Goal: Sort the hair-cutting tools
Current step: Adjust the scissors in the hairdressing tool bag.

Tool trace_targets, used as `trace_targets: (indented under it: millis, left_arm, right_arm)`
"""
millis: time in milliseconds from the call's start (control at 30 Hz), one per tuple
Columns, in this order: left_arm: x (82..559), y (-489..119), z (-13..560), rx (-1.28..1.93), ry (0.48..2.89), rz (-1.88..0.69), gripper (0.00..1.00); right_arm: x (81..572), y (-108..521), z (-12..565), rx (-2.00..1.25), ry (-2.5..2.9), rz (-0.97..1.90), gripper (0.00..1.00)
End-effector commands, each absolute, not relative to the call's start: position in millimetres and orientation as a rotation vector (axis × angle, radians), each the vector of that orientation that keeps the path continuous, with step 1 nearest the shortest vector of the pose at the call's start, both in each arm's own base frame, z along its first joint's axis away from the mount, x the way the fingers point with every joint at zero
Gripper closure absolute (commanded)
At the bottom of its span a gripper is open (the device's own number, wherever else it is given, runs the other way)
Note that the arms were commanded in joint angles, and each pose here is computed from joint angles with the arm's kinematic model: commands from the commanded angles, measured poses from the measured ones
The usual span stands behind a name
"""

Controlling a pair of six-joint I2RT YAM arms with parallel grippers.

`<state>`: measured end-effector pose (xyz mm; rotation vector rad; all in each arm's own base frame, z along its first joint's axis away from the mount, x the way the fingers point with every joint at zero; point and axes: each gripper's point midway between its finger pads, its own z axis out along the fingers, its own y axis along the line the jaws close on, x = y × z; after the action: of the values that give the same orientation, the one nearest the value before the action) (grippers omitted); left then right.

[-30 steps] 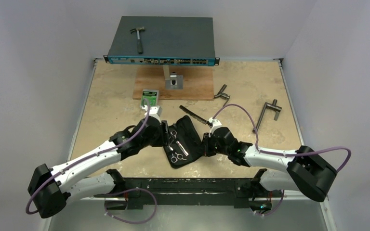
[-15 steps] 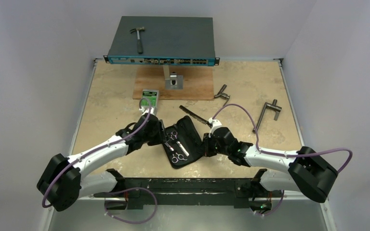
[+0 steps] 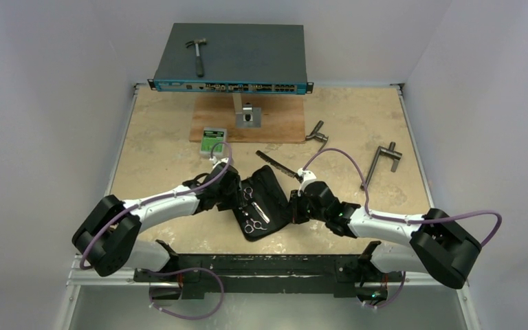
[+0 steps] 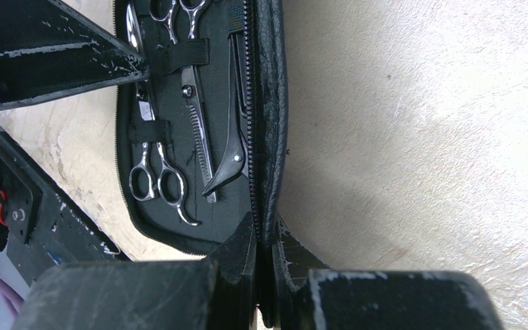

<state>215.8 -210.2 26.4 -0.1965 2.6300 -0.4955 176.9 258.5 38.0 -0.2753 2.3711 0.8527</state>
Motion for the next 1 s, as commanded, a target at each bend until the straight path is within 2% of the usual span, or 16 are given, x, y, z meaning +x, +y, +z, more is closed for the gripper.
trace_targets:
  millis: [0,167,967]
  left_arm:
    - [232.0,-214.2,32.9,-0.254,2.583,-0.472,0.55]
    - [236.4,-210.8,27.9,-0.272,2.584,-0.424,0.55]
    - [235.3,-267.6,27.0,-0.068,2.605,-0.679,0.56]
  right_arm:
    - [176.5,258.0,33.6,-0.315,2.381,0.823,1.0]
    - [175.6,258.7,33.3,-0.328,2.379,0.827,1.0]
    - [174.9,261.4,34.0,-0.347,2.379,0.84,1.0]
